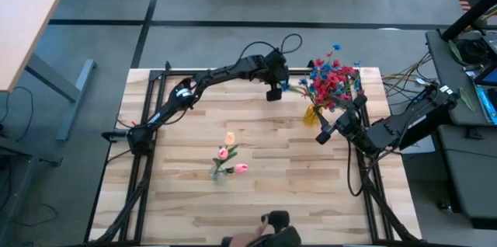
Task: Sort flowers into vase by color
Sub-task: Put the red flowers into the yellow vase
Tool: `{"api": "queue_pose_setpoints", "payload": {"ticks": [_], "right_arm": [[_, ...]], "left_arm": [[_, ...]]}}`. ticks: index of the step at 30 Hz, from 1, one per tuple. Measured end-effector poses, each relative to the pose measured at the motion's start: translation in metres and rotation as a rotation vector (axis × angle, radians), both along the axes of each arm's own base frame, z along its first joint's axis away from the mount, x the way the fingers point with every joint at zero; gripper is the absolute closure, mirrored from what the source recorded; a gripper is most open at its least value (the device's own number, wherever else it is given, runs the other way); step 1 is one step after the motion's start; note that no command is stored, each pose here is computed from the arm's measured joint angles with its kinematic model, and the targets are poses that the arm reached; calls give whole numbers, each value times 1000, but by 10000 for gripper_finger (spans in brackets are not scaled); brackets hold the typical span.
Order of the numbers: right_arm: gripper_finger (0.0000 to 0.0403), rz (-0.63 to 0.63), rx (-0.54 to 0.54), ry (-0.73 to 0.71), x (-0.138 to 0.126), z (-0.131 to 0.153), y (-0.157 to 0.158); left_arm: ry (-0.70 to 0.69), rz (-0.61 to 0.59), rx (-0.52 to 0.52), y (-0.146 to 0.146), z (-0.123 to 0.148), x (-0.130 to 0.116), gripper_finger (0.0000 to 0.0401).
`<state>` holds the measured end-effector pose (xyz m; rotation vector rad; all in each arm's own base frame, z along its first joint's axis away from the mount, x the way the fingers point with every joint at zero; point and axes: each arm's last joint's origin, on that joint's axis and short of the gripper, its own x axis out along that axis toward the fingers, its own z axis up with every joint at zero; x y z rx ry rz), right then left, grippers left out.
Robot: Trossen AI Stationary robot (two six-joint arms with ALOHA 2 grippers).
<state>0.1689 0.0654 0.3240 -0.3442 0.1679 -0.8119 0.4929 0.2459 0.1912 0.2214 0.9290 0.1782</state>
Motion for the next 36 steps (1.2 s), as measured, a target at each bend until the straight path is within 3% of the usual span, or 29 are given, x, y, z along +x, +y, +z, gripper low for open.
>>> {"api": "queue_pose_setpoints", "payload": {"ticks": [8,17,19,23,28,36], "right_arm": [[149,19,1,2,0,0,0],[149,19,-10,15,0,-1,0],[149,19,-10,16,0,-1,0],[149,19,-12,18,0,-1,0],[149,18,-12,17,0,-1,0],[149,18,-5,8,0,0,0]], "left_arm": [[-49,-38,87,15,1,0,87],[-102,-2,46,22,0,0,91],[-111,-15,17,24,-1,-2,91],[-118,-21,-136,26,-4,-8,91],[-93,119,-151,35,-6,-15,91],[-121,454,-105,60,-5,-28,91]]}}
